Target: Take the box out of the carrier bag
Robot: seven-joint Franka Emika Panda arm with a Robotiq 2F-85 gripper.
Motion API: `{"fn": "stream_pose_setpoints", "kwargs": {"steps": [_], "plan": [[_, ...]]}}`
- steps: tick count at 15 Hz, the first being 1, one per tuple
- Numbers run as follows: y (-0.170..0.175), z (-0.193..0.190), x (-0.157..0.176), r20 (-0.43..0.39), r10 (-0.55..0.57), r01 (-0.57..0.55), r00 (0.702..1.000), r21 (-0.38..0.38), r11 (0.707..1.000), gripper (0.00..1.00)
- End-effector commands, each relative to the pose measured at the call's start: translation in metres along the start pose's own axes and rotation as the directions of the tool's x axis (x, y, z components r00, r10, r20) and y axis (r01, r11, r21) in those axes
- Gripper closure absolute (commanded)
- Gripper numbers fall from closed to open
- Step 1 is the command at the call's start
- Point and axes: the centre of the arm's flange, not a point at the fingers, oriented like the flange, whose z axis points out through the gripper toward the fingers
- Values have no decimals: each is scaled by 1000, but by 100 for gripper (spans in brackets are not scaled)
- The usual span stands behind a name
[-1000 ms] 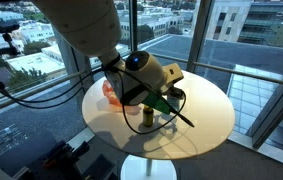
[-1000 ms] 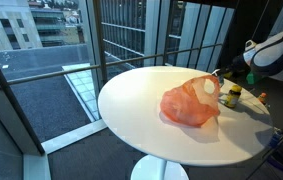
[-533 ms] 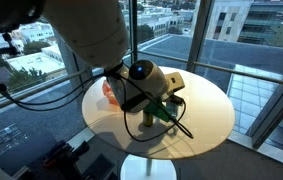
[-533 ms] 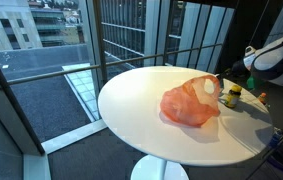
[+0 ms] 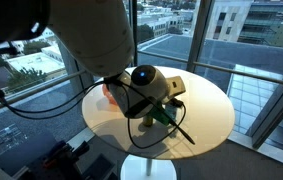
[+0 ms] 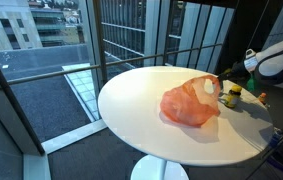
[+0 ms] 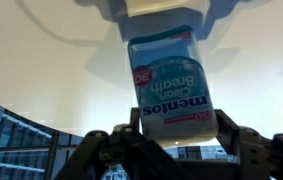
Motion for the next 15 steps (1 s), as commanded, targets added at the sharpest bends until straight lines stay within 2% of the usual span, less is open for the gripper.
{"fn": "stream_pose_setpoints", "kwargs": {"steps": [1, 5, 6, 7, 10, 15], "plan": [[-7, 5, -22, -32, 0, 1, 999, 12, 1000, 53], [-5, 5, -24, -34, 13, -12, 999, 17, 1000, 53], [-5, 5, -25, -35, 15, -14, 999, 19, 1000, 46], [-5, 4, -24, -35, 16, -15, 999, 20, 1000, 7], [-4, 4, -25, -38, 23, -22, 999, 26, 999, 0], [-5, 0, -24, -45, 21, -19, 999, 38, 999, 0]]}}
